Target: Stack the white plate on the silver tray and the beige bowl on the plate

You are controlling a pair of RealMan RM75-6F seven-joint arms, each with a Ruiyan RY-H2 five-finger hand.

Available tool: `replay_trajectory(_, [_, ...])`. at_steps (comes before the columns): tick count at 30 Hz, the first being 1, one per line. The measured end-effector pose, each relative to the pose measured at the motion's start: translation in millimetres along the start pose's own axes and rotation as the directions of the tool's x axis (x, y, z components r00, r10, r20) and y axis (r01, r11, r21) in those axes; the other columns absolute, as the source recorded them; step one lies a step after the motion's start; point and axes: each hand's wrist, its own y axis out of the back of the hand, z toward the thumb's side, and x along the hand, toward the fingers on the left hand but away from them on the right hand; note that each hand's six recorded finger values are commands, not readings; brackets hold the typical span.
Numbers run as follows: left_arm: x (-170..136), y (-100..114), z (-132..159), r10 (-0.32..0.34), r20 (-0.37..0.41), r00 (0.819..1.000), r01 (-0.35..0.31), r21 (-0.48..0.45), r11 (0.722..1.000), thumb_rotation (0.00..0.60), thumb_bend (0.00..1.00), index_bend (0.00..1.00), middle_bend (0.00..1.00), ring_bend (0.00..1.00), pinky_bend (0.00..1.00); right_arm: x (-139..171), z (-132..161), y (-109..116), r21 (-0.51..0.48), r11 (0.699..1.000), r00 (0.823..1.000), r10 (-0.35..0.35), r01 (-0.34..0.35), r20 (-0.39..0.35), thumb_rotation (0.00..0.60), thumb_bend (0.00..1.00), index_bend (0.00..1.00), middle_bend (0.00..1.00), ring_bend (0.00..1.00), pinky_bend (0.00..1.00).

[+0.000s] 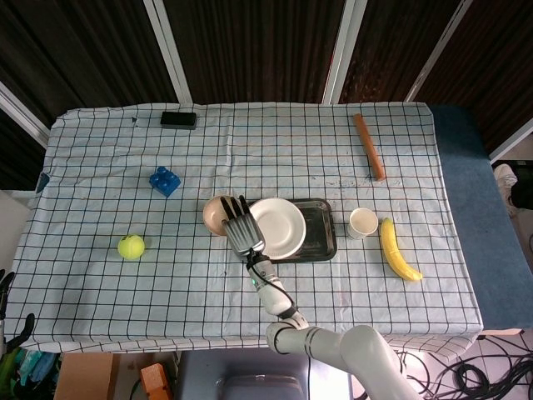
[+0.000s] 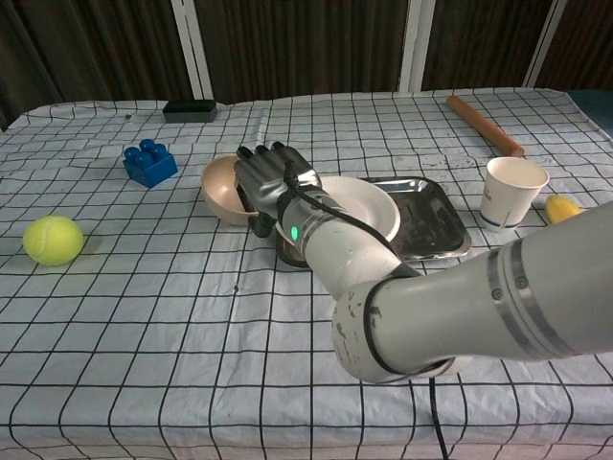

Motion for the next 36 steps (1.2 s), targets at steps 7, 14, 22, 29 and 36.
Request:
replay_trajectory(7, [-0.2, 1.4, 0.4, 0.007, 0.002, 1.000, -0.007, -0.002, 1.000, 0.600, 0.38, 0.00, 0.00, 0.00, 0.00, 1.1, -1.0, 4.5, -0.010, 0.999, 1.000, -0.032, 0.032, 0.001, 0.600, 0.41, 0.63, 0.00, 0.00, 0.00])
replay_trajectory(14, [-0.4, 0.0, 0.0, 0.007, -0.003, 1.000, -0.007, 0.000, 1.000, 0.600, 0.38, 0.00, 0.00, 0.00, 0.00, 4.8, -7.7, 22.8, -0.017, 0.990, 0.990, -0.138, 0.138, -0.001, 0.600, 0.41, 0.65, 0.00, 0.00, 0.00])
replay_trajectory(22, [-1.3, -0.4, 6.6, 0.010, 0.016, 1.000, -0.010, 0.003, 1.000, 0.600, 0.38, 0.00, 0.00, 0.00, 0.00, 16.6, -28.2, 45.6, -0.019, 0.975, 0.976, -0.220, 0.220, -0.009, 0.600, 0.41, 0.65, 0.00, 0.00, 0.00])
replay_trajectory(29, [-1.3, -2.3, 11.1, 0.003, 0.023, 1.000, -0.003, 0.010, 1.000, 0.600, 0.38, 0.00, 0.00, 0.00, 0.00, 37.9, -59.8, 64.1, 0.019, 0.963, 0.963, -0.268, 0.268, -0.017, 0.600, 0.41, 0.65, 0.00, 0.00, 0.00])
replay_trajectory(36, [-0.6, -3.4, 15.9, 0.000, 0.034, 0.999, -0.001, 0.019, 1.000, 0.600, 0.38, 0.00, 0.00, 0.00, 0.00, 57.6, -105.3, 67.0, 0.080, 0.959, 0.961, -0.276, 0.273, 0.021, 0.600, 0.41, 0.65, 0.00, 0.00, 0.00])
